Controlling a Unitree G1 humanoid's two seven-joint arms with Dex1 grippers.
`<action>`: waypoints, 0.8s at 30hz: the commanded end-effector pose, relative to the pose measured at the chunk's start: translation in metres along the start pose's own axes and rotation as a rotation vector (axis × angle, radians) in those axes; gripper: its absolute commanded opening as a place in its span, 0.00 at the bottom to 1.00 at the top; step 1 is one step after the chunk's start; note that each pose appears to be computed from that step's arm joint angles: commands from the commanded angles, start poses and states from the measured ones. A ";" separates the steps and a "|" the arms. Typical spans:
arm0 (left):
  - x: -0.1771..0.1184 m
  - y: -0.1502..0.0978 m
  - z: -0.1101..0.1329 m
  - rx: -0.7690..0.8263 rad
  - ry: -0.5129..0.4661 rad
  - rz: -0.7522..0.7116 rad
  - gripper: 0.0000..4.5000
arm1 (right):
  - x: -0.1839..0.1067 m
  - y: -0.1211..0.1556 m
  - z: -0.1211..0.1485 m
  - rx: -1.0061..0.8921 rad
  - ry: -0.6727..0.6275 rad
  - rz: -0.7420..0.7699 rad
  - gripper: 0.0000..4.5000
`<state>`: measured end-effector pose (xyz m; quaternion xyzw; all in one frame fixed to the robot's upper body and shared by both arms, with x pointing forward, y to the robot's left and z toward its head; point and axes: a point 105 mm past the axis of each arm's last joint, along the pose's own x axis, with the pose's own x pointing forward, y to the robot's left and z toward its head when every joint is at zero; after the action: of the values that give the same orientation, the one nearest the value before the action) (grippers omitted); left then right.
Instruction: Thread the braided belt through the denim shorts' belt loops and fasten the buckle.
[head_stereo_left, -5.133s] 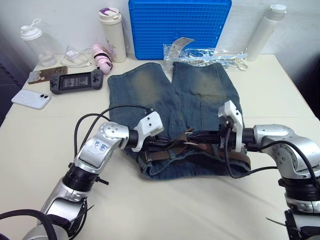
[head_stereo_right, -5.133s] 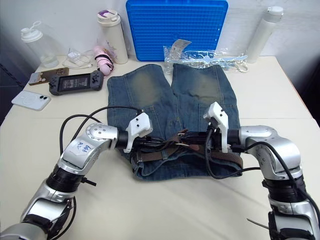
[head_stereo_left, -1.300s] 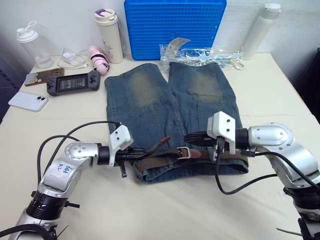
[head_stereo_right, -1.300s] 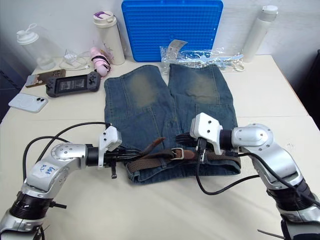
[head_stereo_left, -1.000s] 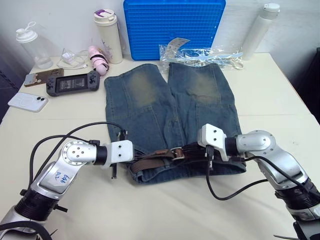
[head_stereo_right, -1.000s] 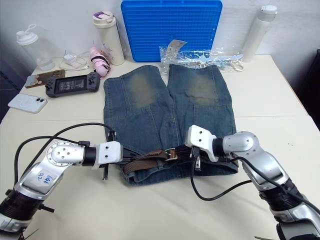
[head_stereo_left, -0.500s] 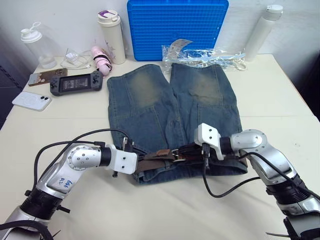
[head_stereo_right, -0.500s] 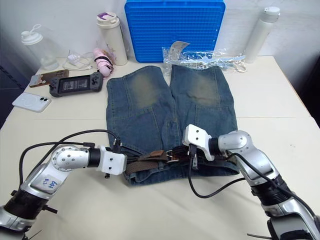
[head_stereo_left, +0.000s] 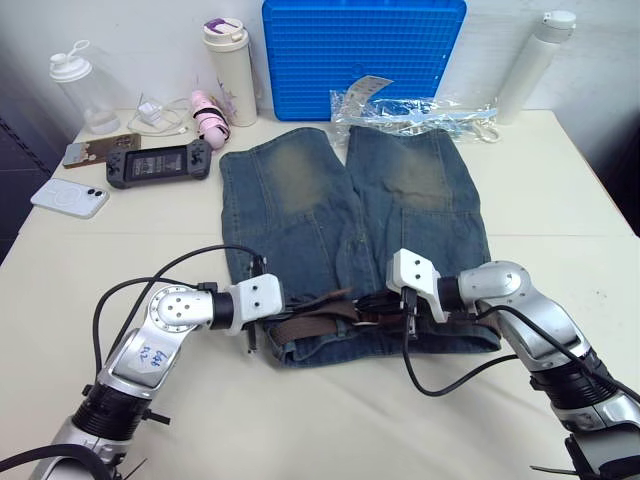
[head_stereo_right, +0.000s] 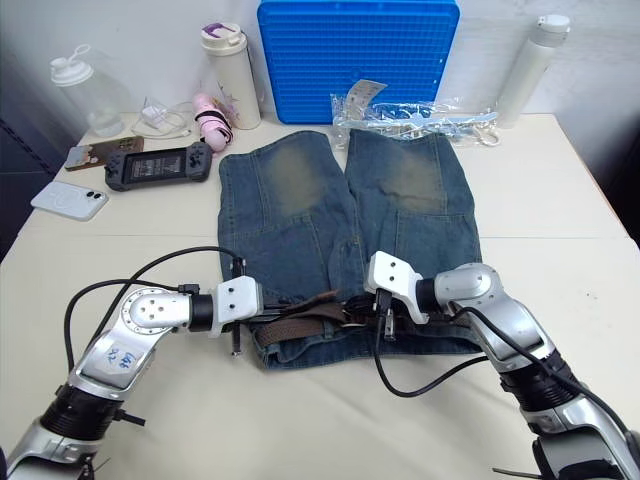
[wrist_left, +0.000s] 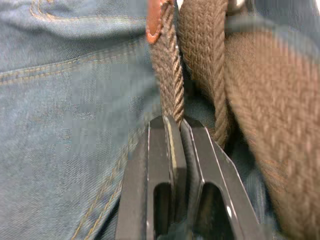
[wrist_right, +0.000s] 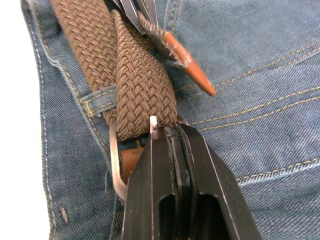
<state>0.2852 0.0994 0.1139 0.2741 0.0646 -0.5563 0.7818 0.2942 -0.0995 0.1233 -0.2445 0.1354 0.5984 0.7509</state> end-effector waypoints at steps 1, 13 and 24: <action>-0.006 0.001 0.018 0.028 -0.034 -0.012 0.00 | -0.004 -0.001 -0.004 0.016 0.010 -0.006 0.02; -0.023 -0.017 0.052 -0.369 -0.136 -0.158 0.00 | -0.006 0.001 -0.010 0.035 0.038 -0.002 0.02; -0.017 -0.041 -0.002 -0.600 0.097 0.021 0.00 | -0.016 -0.003 0.004 -0.023 0.007 0.003 0.02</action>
<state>0.2388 0.0993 0.1122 0.0439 0.2522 -0.5250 0.8117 0.2919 -0.1063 0.1226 -0.2437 0.1478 0.6015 0.7463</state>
